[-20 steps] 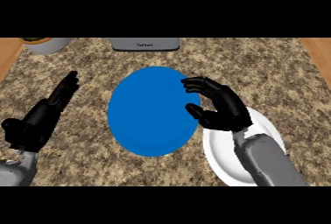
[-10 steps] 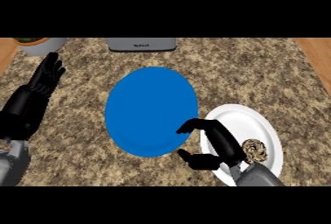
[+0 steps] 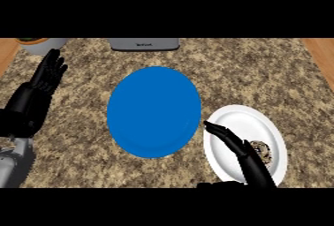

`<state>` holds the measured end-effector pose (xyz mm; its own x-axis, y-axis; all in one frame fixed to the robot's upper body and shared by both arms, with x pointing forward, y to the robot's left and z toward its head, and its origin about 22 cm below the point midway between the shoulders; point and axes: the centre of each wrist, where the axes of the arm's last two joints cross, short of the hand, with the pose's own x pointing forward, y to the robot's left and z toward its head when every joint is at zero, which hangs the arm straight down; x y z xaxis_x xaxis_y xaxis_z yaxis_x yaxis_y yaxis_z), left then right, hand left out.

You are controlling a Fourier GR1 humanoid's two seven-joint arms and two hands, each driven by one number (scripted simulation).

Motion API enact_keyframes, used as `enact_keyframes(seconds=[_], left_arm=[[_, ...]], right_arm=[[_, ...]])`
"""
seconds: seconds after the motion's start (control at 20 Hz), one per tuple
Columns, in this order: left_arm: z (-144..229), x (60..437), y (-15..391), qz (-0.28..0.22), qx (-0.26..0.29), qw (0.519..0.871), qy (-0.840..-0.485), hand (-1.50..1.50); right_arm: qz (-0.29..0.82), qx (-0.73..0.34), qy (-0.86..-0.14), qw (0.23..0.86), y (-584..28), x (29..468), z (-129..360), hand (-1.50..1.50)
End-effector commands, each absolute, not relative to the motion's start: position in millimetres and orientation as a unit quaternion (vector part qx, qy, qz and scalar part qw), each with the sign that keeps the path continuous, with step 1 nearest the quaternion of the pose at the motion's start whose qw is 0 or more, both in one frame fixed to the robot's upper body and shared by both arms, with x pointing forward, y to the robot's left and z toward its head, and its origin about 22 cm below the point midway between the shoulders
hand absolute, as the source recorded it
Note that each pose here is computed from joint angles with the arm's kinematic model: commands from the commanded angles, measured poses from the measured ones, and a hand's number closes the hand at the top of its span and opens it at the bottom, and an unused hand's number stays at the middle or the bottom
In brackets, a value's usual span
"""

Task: Pick the cupcake from the plate and place it in the plate

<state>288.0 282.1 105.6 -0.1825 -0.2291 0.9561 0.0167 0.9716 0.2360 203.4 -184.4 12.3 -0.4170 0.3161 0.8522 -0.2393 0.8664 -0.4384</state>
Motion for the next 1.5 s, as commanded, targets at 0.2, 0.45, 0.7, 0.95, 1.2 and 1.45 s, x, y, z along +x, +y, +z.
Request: enact_keyframes(seconds=[0.2, 0.45, 0.7, 0.95, 1.2, 1.45], left_arm=[[96.9, 284.8, 282.0, -0.098, 0.072, 0.637, -0.761, 0.0], [104.5, 286.1, 284.6, -0.101, 0.065, 0.639, -0.76, 0.0], [101.3, 293.7, 279.6, -0.103, 0.069, 0.636, -0.762, 0.0], [108.1, 304.4, 275.0, -0.103, 0.063, 0.631, -0.766, 0.0], [112.3, 290.0, 277.2, -0.101, 0.06, 0.638, -0.761, 0.0], [101.3, 305.7, 288.9, -0.099, 0.061, 0.638, -0.761, 0.0]], right_arm=[[0.395, -0.177, -0.712, 0.554, -229.1, 204.3, 84.8, -1.5], [0.499, -0.257, -0.584, 0.586, -247.6, 208.1, 124.7, -1.5], [0.585, -0.259, -0.459, 0.616, -230.3, 200.7, 131.7, -1.5], [0.607, -0.263, -0.41, 0.627, -207.7, 213.1, 143.9, -1.5], [0.601, -0.274, -0.394, 0.639, -219.3, 229.6, 135.8, -1.5], [0.619, -0.325, -0.341, 0.628, -208.4, 239.7, 99.8, -1.5]])
